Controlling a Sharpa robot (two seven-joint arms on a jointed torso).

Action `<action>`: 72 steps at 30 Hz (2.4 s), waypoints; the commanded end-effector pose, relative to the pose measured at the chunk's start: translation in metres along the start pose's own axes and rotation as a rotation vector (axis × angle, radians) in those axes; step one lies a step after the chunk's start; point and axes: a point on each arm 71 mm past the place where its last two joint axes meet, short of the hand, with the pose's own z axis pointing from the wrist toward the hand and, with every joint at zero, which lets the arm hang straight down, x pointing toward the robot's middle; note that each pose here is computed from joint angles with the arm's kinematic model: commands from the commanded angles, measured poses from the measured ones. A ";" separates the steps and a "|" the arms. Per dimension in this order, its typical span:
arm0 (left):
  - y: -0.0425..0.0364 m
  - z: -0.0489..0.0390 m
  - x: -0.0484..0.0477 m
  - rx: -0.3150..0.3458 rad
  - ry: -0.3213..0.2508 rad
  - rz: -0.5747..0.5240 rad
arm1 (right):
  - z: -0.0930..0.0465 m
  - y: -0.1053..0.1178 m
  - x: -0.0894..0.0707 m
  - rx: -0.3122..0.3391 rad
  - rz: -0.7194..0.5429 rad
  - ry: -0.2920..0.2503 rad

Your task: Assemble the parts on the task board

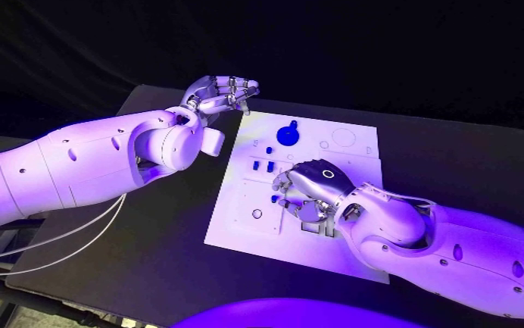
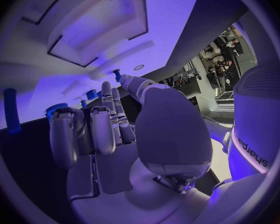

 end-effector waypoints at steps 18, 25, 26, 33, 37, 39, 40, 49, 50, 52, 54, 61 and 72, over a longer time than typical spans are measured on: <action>-0.0001 -0.0008 -0.0008 0.000 0.004 -0.004 | -0.043 -0.078 -0.062 0.203 -0.174 0.131; 0.0004 -0.0009 -0.0007 -0.001 0.005 -0.004 | -0.045 -0.085 -0.060 0.217 -0.185 0.177; 0.0004 -0.0009 -0.0007 -0.001 0.005 -0.004 | -0.044 -0.085 -0.060 0.216 -0.184 0.179; 0.0004 -0.0011 -0.0009 -0.002 0.005 -0.004 | -0.041 -0.084 -0.057 0.200 -0.175 0.178; 0.0004 -0.0014 -0.0013 -0.002 0.004 -0.004 | -0.039 -0.082 -0.057 0.189 -0.166 0.163; 0.0004 -0.0014 -0.0014 -0.002 0.004 -0.004 | -0.038 -0.081 -0.057 0.185 -0.162 0.154; 0.0004 -0.0014 -0.0014 -0.002 0.004 -0.004 | -0.037 -0.081 -0.057 0.184 -0.161 0.152; 0.0004 -0.0015 -0.0014 -0.003 0.004 -0.004 | -0.034 -0.080 -0.055 0.176 -0.152 0.138; 0.0004 -0.0015 -0.0015 -0.004 0.004 -0.004 | -0.033 -0.080 -0.055 0.175 -0.151 0.138; 0.0005 -0.0015 -0.0015 -0.004 0.004 -0.004 | -0.033 -0.079 -0.054 0.174 -0.149 0.138; 0.0005 -0.0015 -0.0014 -0.004 0.005 -0.004 | -0.033 -0.079 -0.054 0.172 -0.147 0.137; 0.0005 -0.0015 -0.0014 -0.005 0.005 -0.004 | -0.032 -0.078 -0.053 0.167 -0.141 0.132; 0.0006 -0.0014 -0.0017 -0.007 0.002 -0.003 | -0.031 -0.079 -0.055 0.184 -0.149 0.103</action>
